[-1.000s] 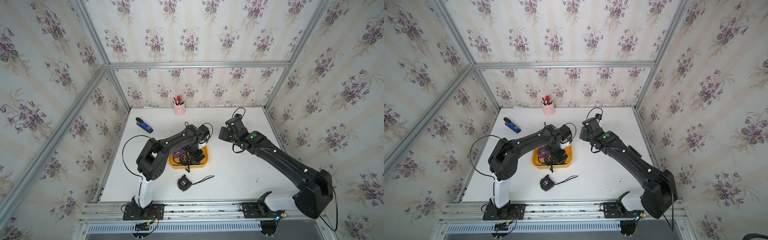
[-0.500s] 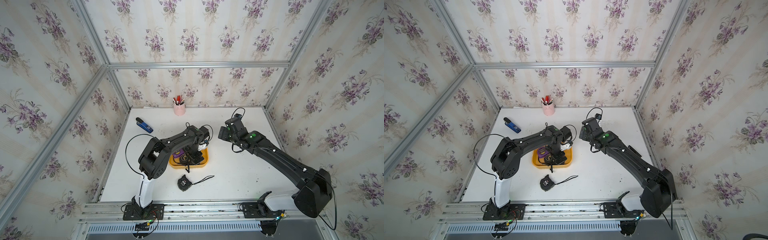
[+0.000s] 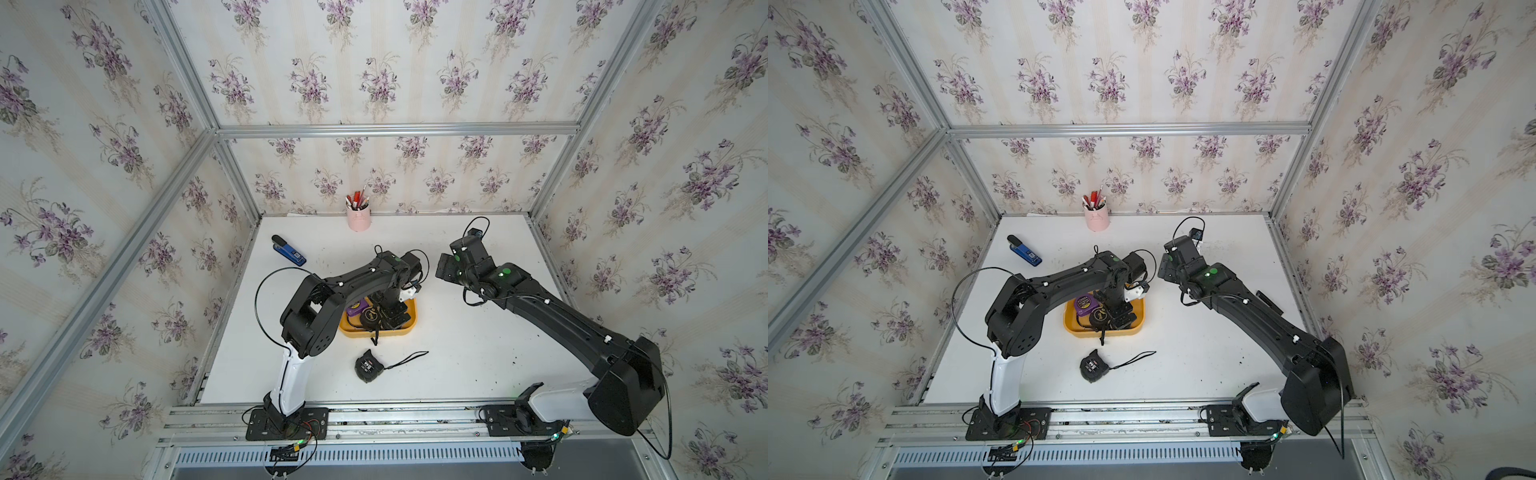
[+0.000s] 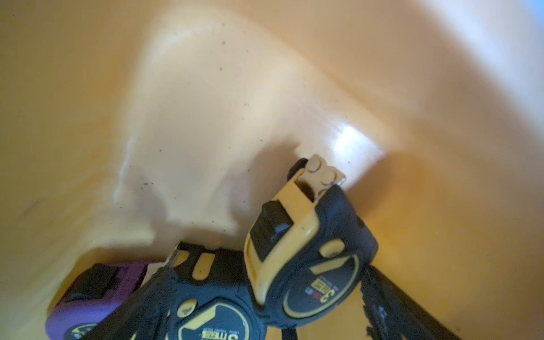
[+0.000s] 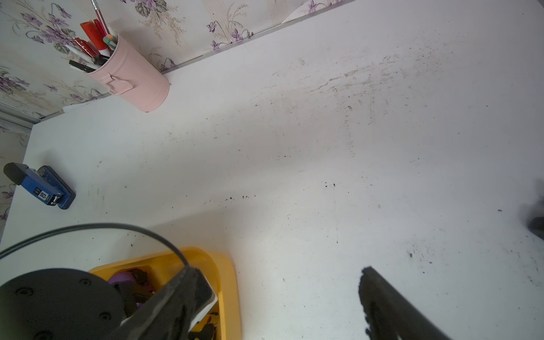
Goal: Take the tape measure out of the storage box
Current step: Pick up the tape measure from the storage box.
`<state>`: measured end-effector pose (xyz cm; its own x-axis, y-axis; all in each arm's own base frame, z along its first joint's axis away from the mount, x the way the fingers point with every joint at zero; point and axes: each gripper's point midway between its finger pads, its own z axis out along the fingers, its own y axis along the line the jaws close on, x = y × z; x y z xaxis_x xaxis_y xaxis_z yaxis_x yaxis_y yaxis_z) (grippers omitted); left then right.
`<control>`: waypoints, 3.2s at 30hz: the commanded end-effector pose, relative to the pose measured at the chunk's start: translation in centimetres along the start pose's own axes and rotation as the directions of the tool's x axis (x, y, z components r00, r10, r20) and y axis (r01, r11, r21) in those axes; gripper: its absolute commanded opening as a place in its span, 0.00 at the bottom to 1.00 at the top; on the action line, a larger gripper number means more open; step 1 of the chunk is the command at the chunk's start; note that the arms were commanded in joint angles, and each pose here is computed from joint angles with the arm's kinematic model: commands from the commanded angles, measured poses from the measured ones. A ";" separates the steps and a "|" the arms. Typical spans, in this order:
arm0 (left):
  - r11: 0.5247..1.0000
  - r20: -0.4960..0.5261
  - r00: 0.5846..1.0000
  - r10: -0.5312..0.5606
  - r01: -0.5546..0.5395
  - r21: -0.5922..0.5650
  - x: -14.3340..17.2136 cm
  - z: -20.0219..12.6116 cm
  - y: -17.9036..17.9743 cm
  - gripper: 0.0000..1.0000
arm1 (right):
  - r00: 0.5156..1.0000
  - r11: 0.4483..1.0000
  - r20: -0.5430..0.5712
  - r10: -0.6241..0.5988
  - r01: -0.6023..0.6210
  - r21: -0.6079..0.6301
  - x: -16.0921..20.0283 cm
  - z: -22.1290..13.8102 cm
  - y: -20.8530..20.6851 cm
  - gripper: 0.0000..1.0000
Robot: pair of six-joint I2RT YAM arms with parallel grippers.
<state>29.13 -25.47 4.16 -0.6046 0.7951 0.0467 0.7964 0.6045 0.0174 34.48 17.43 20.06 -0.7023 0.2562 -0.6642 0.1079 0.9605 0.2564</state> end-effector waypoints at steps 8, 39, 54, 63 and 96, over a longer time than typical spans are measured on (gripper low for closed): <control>0.956 0.179 0.977 -0.116 0.159 -0.247 -4.0 -1.3 5.7 1.00 | 1.000 1.000 0.005 0.008 -0.008 -0.030 0.0 0.3 0.6 0.89; 0.986 0.179 0.982 -0.055 0.082 -0.148 -3.6 0.5 3.7 0.99 | 1.000 0.997 -0.007 0.013 -0.014 -0.073 0.1 0.9 1.6 0.89; 0.988 0.199 0.978 -0.067 0.093 -0.121 -3.6 -0.5 3.4 0.39 | 1.000 0.998 -0.016 0.014 -0.016 -0.065 0.4 1.1 1.5 0.88; 0.992 0.245 0.966 -0.082 0.104 -0.076 -3.0 -4.4 2.5 0.30 | 1.000 0.997 -0.023 0.014 -0.016 -0.069 0.6 1.3 1.6 0.88; 0.116 0.088 0.076 -0.993 0.638 0.762 -6.9 -21.3 5.8 0.26 | 0.987 0.597 0.152 -0.058 0.156 -0.787 1.8 -10.5 11.0 0.79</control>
<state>37.39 -25.68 22.23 -0.8684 -0.4398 -0.2292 -0.2501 0.7874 -0.5635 26.74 26.77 26.67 -0.6667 0.1835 -0.7223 -0.5287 0.5666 0.6320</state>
